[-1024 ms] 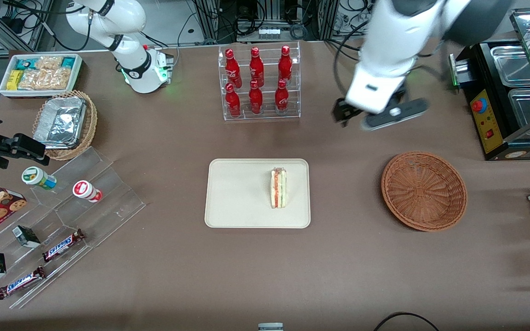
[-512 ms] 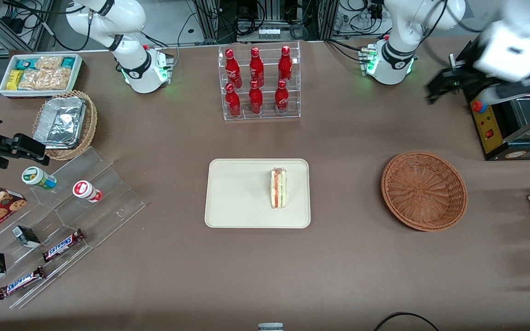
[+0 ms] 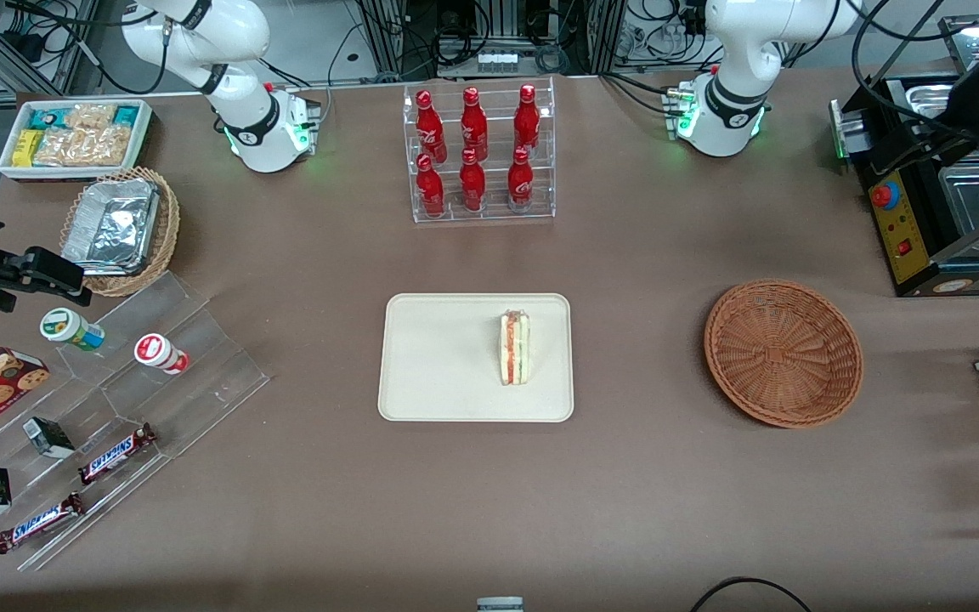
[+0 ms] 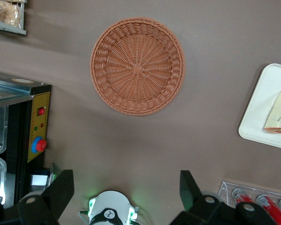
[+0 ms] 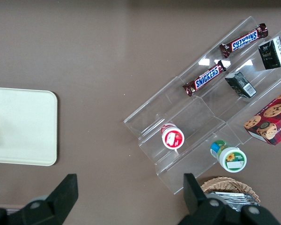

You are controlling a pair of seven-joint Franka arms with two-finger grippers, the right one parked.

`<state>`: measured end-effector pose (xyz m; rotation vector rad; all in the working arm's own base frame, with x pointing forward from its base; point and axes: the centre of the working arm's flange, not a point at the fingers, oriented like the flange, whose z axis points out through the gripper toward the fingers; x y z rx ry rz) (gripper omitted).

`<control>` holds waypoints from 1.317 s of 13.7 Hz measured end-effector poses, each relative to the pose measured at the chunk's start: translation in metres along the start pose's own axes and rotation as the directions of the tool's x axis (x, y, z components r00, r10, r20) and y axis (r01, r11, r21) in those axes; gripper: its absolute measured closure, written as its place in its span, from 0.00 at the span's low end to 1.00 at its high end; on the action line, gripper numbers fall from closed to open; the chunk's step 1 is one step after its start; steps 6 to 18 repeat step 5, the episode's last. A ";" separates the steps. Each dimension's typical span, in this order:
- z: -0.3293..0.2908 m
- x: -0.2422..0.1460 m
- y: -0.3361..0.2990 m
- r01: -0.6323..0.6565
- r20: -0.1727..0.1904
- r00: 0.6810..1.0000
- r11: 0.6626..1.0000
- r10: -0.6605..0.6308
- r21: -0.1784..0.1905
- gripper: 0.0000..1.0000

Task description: Place sandwich from basket to tray

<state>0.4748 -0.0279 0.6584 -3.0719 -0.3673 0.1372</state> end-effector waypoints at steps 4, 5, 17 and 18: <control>0.006 -0.001 0.012 -0.017 0.003 1.000 1.000 0.017 0.013 0.00; 0.007 0.000 0.013 -0.018 0.005 1.000 1.000 0.018 0.005 0.00; 0.007 0.000 0.013 -0.018 0.005 1.000 1.000 0.018 0.005 0.00; 0.007 0.000 0.013 -0.018 0.005 1.000 1.000 0.018 0.005 0.00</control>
